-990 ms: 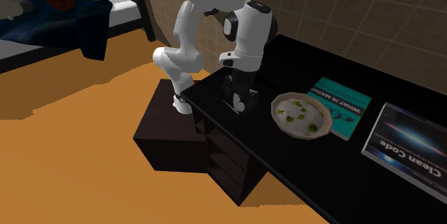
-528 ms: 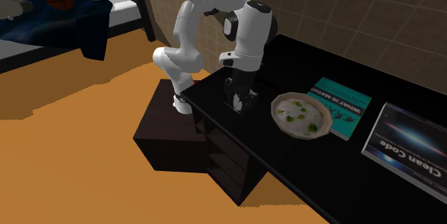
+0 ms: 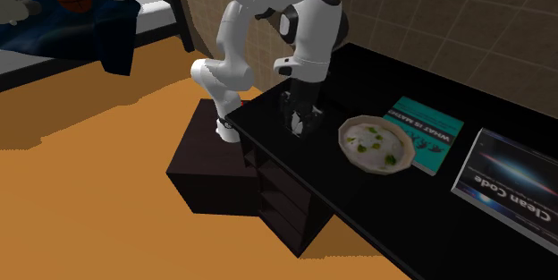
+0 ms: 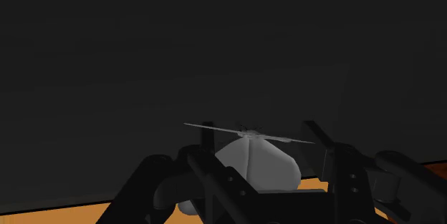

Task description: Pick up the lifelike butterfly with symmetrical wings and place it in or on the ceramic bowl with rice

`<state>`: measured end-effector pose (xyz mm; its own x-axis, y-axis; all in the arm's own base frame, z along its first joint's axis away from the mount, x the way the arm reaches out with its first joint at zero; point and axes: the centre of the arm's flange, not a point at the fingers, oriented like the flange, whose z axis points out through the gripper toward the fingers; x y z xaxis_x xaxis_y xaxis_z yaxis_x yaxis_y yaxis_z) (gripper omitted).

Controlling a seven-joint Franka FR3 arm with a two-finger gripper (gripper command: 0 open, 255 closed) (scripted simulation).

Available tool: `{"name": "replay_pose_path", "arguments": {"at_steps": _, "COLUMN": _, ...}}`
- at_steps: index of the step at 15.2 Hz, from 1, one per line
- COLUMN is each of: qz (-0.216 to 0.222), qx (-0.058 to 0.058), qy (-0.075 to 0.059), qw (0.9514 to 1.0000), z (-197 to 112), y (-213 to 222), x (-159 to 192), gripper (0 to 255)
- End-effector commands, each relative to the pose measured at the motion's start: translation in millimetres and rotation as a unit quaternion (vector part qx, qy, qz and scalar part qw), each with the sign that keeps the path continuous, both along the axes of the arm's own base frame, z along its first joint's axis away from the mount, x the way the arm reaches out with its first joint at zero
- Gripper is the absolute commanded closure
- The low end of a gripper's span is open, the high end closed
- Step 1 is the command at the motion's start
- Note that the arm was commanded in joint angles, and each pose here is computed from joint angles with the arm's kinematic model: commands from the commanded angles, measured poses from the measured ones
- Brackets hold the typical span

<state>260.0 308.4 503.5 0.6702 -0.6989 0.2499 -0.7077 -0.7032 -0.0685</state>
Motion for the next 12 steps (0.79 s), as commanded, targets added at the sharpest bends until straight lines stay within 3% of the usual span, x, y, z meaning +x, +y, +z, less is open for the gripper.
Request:
{"name": "replay_pose_path", "arguments": {"at_steps": 1, "qz": 0.000, "qx": 0.000, "qy": 0.000, "qw": 1.0000, "z": 11, "y": -1, "x": 0, "gripper": 255}}
{"name": "replay_pose_path", "arguments": {"at_steps": 12, "qz": 0.000, "qx": 0.000, "qy": 0.000, "qw": 1.0000, "z": 69, "y": -1, "x": 0, "gripper": 255}}
